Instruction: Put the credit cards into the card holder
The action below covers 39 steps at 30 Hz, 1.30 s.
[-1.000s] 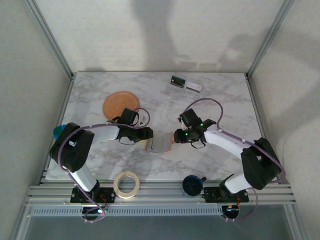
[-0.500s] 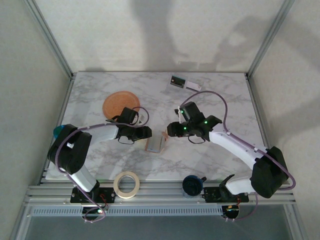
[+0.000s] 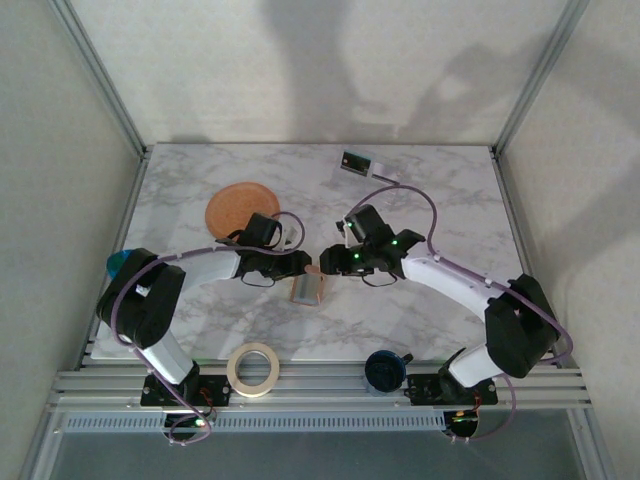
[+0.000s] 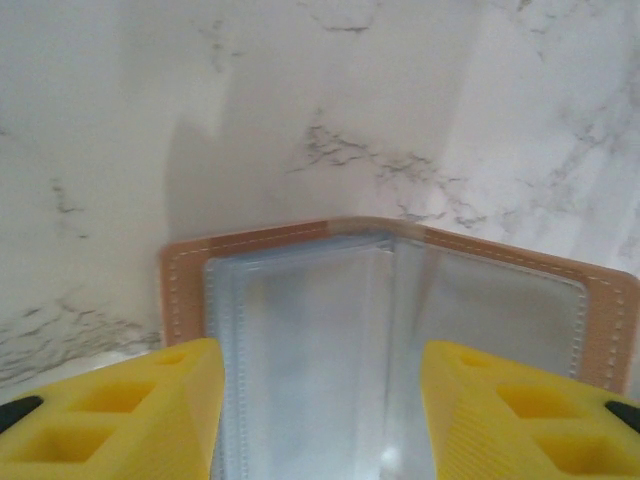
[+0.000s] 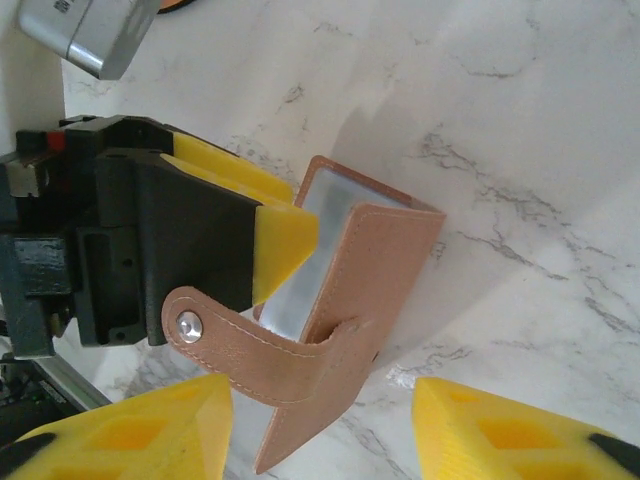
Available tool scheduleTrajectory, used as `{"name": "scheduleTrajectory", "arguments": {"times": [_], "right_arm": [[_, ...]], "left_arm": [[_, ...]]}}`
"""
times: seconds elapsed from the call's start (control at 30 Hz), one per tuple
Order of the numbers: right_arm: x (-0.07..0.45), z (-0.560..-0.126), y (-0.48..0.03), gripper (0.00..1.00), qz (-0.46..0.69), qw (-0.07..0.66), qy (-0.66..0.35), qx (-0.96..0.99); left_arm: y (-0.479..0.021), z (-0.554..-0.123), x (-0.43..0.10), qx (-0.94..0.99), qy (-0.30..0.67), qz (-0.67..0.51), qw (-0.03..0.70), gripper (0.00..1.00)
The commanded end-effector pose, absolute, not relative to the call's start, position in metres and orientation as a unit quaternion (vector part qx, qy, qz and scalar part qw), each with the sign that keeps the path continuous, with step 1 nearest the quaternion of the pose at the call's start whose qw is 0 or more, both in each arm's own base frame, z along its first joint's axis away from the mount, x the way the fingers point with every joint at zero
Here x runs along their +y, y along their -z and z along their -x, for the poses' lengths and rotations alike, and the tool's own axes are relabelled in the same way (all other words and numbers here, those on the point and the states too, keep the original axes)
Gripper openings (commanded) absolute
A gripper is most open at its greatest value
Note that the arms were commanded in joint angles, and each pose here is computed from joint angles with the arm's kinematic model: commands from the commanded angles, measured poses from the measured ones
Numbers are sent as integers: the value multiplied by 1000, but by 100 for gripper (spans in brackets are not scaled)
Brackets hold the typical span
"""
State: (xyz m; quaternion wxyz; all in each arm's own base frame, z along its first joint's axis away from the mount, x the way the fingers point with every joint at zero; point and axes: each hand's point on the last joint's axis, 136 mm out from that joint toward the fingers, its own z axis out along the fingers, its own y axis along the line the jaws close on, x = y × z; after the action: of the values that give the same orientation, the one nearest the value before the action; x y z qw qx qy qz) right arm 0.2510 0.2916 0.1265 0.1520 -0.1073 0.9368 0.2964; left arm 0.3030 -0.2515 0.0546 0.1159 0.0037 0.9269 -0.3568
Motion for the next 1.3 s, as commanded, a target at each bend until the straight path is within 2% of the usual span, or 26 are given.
{"name": "scheduleTrajectory", "arguments": {"times": [0.0,0.1,0.27,0.33,0.47,0.57,0.83,1.1,1.27], "right_arm": [[303,-235,-124,55,119,142,-317,930],[305,-225,-114,61,132,138,-299,935],[301,-220,-85,58,126,125,-273,946],[289,-223,-75,54,115,128,-242,955],[257,-229,-63,35,79,140,-179,971],[237,-231,-56,31,55,126,-155,978],[210,-240,-33,31,29,99,-125,987],[213,-241,-24,32,42,75,-123,989],[212,-244,-40,36,65,92,-131,985]], "left_arm": [[-56,-301,-257,923,369,-10,110,54],[-56,-301,-260,920,377,-8,106,53],[-57,-304,-265,919,380,-13,107,54],[-58,-304,-267,918,382,-14,106,54],[-55,-305,-267,926,361,-22,107,53],[-53,-305,-263,931,347,-22,113,53],[-30,-298,-256,942,318,-18,101,48],[-25,-293,-257,945,313,-21,97,49],[-33,-293,-256,944,312,-28,106,51]]}}
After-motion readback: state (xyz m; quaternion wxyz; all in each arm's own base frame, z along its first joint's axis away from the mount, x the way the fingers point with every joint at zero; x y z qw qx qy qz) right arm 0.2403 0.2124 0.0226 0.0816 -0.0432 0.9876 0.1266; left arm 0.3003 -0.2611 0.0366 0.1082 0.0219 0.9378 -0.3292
